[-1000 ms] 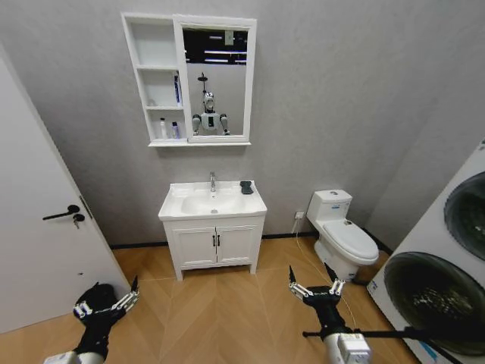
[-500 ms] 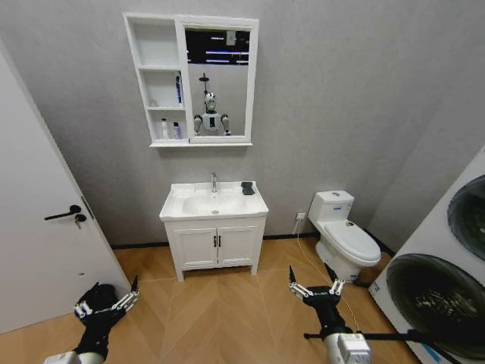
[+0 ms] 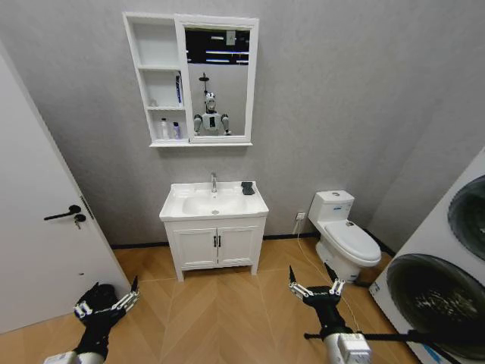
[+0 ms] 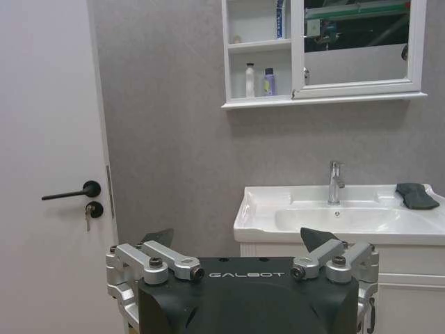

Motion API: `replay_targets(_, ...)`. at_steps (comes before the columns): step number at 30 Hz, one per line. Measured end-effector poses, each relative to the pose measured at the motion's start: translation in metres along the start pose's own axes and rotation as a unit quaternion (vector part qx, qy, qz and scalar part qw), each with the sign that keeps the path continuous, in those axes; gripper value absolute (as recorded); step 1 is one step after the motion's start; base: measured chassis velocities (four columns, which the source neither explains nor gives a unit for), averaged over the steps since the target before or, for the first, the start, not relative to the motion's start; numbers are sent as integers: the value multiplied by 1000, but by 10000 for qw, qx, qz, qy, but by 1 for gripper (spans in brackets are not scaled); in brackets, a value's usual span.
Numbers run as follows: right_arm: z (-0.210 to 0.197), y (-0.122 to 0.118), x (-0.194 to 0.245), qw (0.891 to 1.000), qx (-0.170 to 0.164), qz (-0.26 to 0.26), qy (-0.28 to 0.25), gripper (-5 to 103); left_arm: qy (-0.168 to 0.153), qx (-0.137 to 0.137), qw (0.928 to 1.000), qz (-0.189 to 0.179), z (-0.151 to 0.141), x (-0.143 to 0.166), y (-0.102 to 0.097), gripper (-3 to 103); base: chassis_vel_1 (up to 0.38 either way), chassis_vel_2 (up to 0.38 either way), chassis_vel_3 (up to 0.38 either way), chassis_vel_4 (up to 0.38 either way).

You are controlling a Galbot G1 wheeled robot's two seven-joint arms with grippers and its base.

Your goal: Move facial cleanser and shampoo from washbasin to cabinet, then wipe washbasin with towel.

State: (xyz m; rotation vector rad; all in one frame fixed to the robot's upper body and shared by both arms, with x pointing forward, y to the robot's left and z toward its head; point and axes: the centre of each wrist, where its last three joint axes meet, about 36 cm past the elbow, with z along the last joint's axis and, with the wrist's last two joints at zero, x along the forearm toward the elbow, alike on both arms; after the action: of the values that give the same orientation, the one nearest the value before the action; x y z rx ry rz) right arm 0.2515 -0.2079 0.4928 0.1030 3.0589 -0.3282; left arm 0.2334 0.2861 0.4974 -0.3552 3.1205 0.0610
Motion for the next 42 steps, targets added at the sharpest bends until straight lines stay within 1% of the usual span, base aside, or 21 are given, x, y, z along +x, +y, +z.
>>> replay_targets(42, 0, 0, 0, 10000, -3, 3, 0, 100, 0, 0, 10000, 0, 0, 0, 0, 100, 0, 0, 0, 0)
